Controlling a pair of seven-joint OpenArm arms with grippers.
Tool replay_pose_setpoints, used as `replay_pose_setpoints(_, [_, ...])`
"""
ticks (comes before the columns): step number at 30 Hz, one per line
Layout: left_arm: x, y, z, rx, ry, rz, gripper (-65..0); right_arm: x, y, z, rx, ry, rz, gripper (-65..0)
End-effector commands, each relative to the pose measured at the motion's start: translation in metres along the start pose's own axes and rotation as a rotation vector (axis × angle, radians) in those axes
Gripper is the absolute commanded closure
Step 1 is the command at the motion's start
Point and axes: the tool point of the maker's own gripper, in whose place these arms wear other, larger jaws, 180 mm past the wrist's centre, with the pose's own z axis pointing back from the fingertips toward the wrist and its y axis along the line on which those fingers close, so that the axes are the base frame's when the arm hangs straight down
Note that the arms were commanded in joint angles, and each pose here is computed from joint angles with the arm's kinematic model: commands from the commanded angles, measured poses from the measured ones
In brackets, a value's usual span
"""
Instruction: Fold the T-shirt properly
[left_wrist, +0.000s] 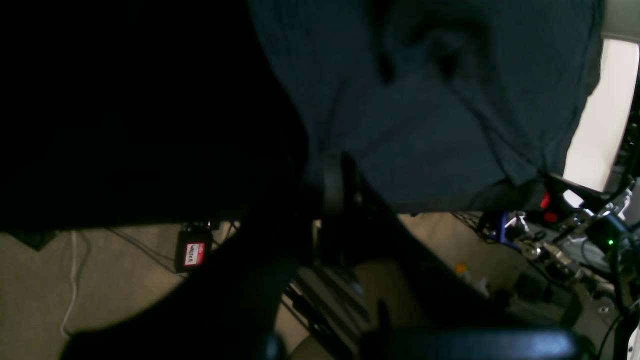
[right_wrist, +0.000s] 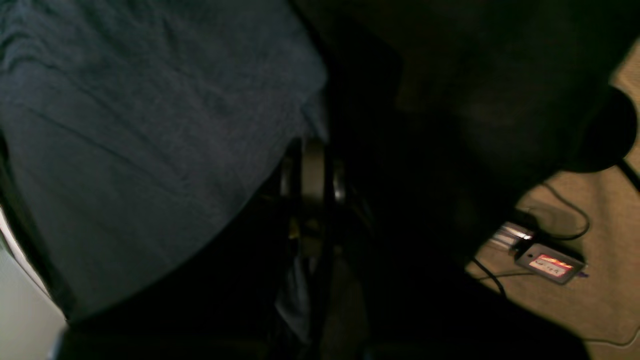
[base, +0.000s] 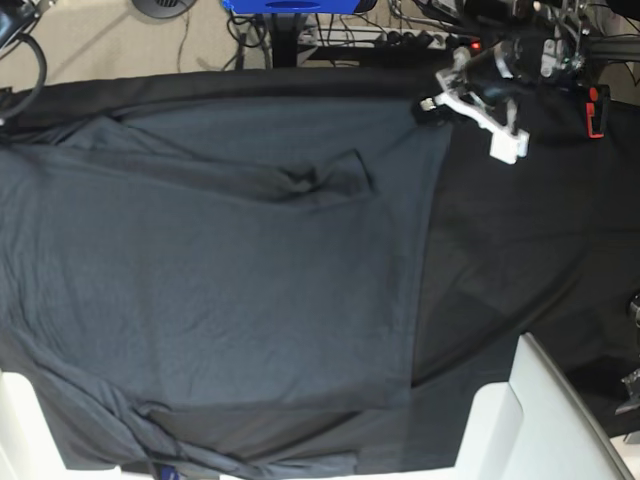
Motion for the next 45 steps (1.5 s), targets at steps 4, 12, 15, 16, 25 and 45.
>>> replay_pose_setpoints(4, [0.013,0.008,0.017,0.022,-0.045,-0.011,0.0,0.027,0.0,0.016,0.003,-0.072,0.043,0.0])
replay_pose_setpoints(12, [-0.002,0.012,0.021,0.036,-0.013,-0.004,0.0,0.014,-0.015,0.018,-0.027,-0.02,0.051,0.0])
replay_pose_setpoints(15, [-0.007,0.016,0.023,0.045,-0.006,0.001,0.0,0.012,-0.022,0.02,-0.041,-0.015,0.052,0.0])
replay_pose_setpoints(16, [-0.008,0.016,0.023,0.046,-0.003,0.002,0.0,0.011,-0.026,0.02,-0.049,-0.013,0.053,0.0])
replay_pose_setpoints(25, [-0.014,0.018,0.023,0.05,0.009,0.01,0.0,0.01,-0.025,0.02,-0.053,-0.009,0.062,0.0])
replay_pose_setpoints(45, [0.023,0.01,-0.007,0.006,0.038,0.023,0.0,0.011,0.028,0.0,-0.137,-0.007,0.226,0.0])
